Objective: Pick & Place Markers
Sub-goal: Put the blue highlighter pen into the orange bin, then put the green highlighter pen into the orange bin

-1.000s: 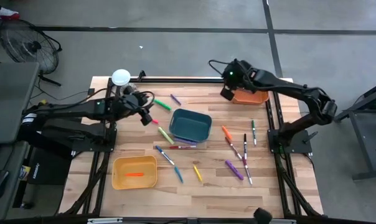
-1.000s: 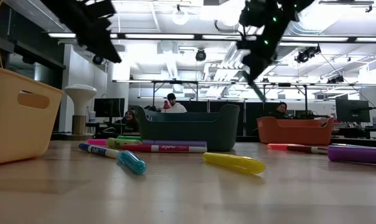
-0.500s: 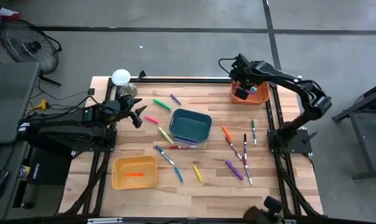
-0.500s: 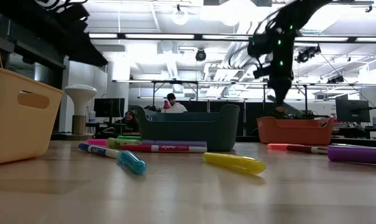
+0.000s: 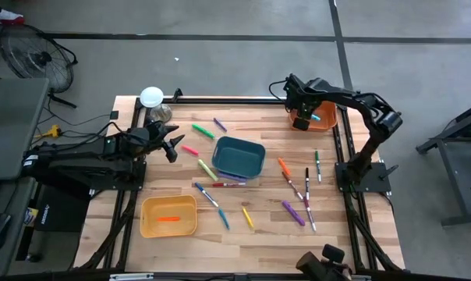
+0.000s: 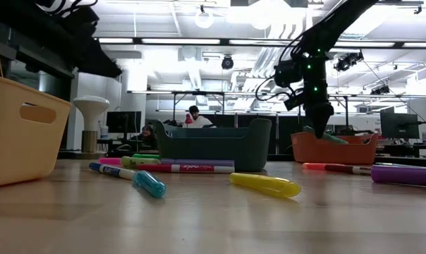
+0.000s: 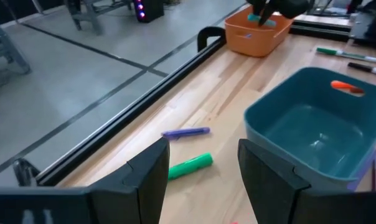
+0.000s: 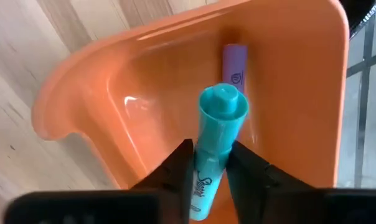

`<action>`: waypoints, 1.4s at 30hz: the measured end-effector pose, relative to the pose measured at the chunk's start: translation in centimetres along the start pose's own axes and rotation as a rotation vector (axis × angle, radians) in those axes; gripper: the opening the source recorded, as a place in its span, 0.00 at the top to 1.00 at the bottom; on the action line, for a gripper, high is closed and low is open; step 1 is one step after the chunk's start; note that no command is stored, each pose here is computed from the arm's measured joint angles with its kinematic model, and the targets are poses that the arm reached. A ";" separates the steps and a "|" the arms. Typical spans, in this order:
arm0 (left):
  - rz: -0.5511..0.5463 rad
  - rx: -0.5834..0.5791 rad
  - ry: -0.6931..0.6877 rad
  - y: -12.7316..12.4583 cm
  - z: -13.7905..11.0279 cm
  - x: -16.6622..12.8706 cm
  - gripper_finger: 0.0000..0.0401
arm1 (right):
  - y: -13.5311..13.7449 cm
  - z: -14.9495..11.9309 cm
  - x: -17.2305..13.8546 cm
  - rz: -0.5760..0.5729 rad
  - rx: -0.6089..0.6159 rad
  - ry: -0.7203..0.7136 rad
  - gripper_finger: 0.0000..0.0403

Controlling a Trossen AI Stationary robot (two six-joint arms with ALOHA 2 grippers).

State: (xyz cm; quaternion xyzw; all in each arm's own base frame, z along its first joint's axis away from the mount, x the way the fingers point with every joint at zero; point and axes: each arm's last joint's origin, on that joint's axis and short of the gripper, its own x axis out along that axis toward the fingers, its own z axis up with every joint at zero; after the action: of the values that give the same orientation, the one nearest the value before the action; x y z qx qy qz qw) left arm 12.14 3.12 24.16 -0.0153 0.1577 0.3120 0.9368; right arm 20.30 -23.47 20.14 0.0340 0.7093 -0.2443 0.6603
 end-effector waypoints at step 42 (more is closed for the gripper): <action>-0.355 0.226 0.669 11.0 5.3 16.0 0.54 | 5.4 -0.2 -8.2 0.064 -0.017 -0.336 0.48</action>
State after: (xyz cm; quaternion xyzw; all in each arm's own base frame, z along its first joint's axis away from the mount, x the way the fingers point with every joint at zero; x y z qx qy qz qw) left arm 19.27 21.89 25.07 -0.0399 0.4827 0.1036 0.8687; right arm 23.12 -16.44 26.36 0.0099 0.5894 -0.2194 0.7774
